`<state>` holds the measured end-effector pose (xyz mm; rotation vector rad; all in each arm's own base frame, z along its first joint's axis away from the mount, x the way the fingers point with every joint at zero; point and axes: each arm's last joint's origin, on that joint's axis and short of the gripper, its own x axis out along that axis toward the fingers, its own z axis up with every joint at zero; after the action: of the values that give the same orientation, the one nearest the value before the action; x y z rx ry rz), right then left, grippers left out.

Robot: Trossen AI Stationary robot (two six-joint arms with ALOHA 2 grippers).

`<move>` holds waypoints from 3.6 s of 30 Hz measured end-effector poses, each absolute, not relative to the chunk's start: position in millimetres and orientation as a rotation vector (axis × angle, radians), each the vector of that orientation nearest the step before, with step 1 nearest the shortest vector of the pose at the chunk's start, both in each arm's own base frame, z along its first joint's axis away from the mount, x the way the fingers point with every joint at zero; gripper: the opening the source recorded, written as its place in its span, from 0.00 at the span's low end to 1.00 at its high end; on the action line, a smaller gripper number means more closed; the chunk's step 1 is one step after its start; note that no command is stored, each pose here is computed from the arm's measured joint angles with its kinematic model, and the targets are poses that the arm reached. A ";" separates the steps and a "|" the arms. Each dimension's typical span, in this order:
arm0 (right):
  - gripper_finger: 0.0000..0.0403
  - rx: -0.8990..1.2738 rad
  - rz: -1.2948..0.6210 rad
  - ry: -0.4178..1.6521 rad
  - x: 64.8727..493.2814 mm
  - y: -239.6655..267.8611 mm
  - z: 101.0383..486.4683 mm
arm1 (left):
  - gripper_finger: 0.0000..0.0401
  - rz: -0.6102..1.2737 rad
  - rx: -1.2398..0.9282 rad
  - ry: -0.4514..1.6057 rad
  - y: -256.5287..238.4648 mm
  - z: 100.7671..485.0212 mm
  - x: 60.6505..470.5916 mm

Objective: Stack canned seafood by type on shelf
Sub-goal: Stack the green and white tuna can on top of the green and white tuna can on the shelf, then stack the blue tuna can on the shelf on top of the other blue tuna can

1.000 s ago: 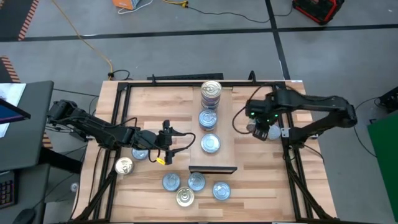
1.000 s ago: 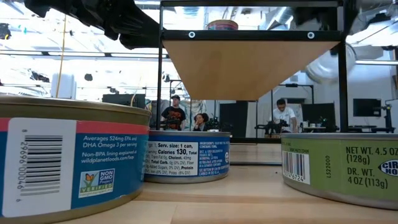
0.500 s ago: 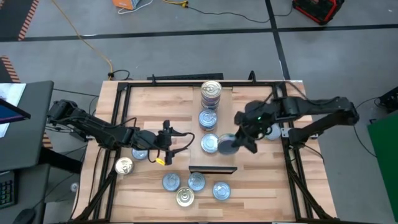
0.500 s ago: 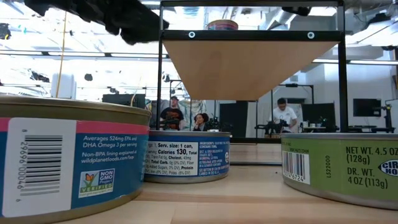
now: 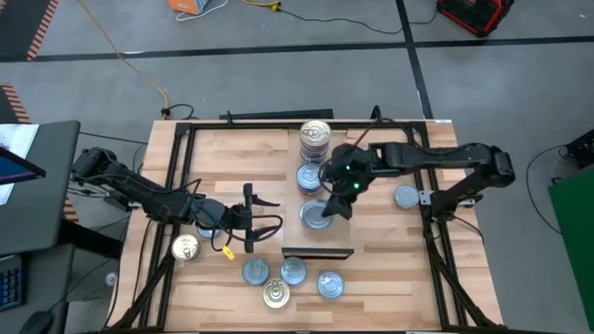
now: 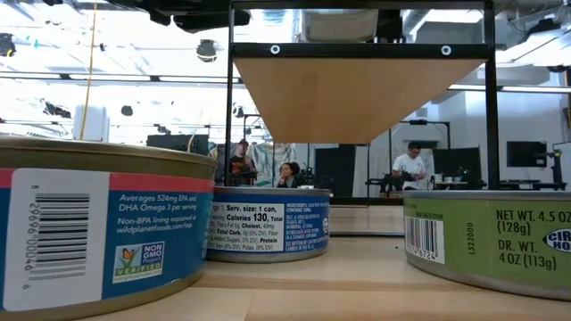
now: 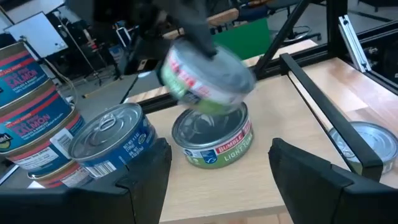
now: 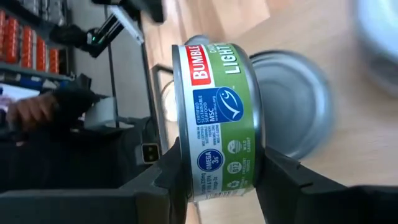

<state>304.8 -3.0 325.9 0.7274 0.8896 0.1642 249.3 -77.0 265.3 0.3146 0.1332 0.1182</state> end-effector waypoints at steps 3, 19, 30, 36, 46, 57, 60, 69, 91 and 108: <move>0.42 0.748 0.136 0.886 305.2 -12.5 324.6 | 0.64 0.119 0.302 0.132 -76.9 265.4 249.3; 0.65 0.801 0.062 0.883 304.0 -26.0 323.4 | 0.64 0.088 0.233 0.120 -77.8 265.4 250.0; 0.65 0.865 -0.014 0.877 303.5 -27.1 323.7 | 0.64 0.087 0.236 0.128 -77.8 264.6 249.9; 0.65 0.861 -0.019 0.873 300.3 -30.1 325.9 | 0.64 0.088 0.239 0.136 -77.7 263.8 249.8; 0.65 0.513 -0.117 0.842 253.6 -16.4 350.6 | 0.64 0.088 0.224 0.169 -77.5 260.3 249.4; 0.63 0.275 0.002 0.604 233.5 29.8 323.9 | 0.64 0.064 0.181 0.164 -78.3 260.5 249.5; 0.62 0.198 -0.028 0.481 228.7 38.7 313.6 | 0.64 0.065 0.166 0.161 -78.3 260.7 249.5; 0.60 0.190 -0.055 0.322 216.6 37.5 265.2 | 0.64 0.068 0.148 0.157 -77.9 261.1 249.7; 0.60 0.055 0.006 0.123 169.2 37.5 277.5 | 0.64 0.078 -0.122 0.465 -91.6 264.8 204.8; 0.60 0.137 0.013 0.068 162.6 41.0 284.9 | 0.64 0.479 -0.418 1.048 -83.3 217.0 159.4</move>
<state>162.6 41.0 284.9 0.1374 0.0682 0.0134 159.4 -83.3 217.0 -0.4179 1.0484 0.4794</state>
